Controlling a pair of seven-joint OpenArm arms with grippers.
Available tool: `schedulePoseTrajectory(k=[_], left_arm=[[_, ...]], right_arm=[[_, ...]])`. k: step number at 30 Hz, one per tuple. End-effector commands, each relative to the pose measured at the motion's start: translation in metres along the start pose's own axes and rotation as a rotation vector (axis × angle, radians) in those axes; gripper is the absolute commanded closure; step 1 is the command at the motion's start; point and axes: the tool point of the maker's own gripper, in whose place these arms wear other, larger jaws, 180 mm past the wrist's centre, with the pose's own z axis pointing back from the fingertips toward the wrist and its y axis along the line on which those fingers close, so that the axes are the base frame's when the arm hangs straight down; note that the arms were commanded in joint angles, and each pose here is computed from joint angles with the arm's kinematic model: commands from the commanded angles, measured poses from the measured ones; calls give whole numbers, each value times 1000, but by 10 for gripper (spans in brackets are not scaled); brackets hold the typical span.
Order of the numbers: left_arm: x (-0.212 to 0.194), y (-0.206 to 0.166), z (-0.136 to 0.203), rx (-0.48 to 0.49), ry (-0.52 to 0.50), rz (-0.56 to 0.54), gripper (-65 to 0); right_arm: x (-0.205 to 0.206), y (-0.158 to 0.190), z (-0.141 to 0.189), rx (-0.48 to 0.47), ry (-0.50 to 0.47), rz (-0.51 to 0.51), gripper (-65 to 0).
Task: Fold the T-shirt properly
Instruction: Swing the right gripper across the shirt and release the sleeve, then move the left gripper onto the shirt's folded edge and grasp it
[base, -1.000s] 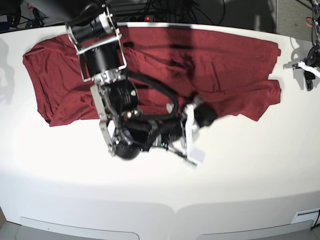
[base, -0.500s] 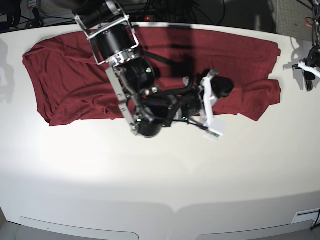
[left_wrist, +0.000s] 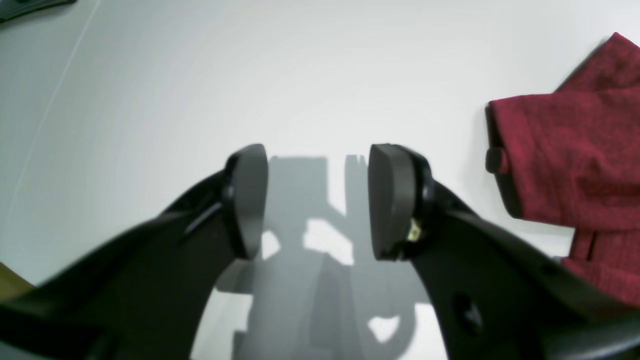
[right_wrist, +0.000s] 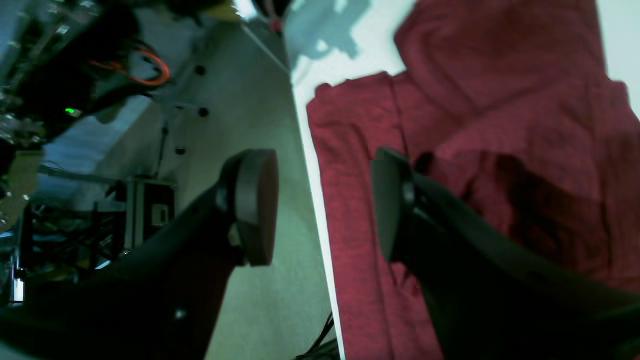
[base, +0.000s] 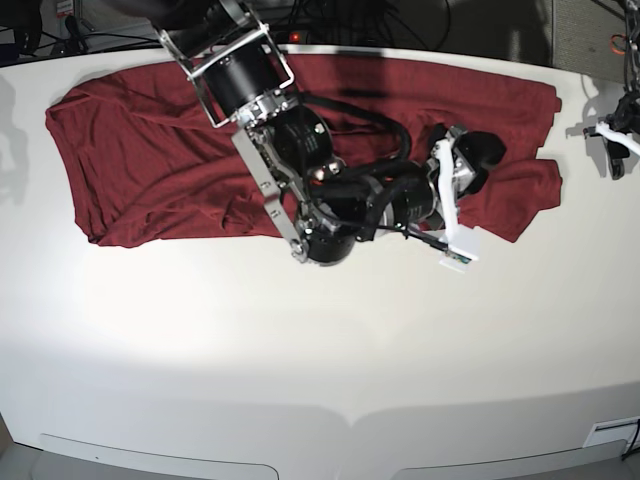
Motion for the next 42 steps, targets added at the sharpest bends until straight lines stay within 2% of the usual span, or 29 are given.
schedulePoseTrajectory(k=[1,4,7,10,16,22,28,33,37,42], left_arm=[[16,6,1,10,-47,-9,-304],[17,4,1,-3,-53,24,-304],[21,-20,3,-138,-70,61,-304],[27,-46,9,-284,-93,86,-304],[38,-64,16,-385,-125,136,-304],[65,-106,36,-466,-193,111,-304],[68,-183,58,-607,-211,-5,-304],[63,-228,61,-635,-205,-30,-304],[67,-263,63,-652,-221,-93,-304],[74,-267,48,-507,-219,-141,-304]], right_arm=[[23,6,4,16,-55,43,-301],[21,-4,13,-20,4,58,-301],[16,-22,35,-79,96,65,-299],[22,-47,67,-162,70,52,-299],[15,-102,153,-385,11,-17,-299],[-16,-134,231,-572,21,-83,-299],[-38,-144,277,-672,64,-111,-299],[-47,-146,292,-704,88,-122,-299],[-53,-145,289,-697,92,-132,-299],[-59,-145,288,-695,102,-143,-299]])
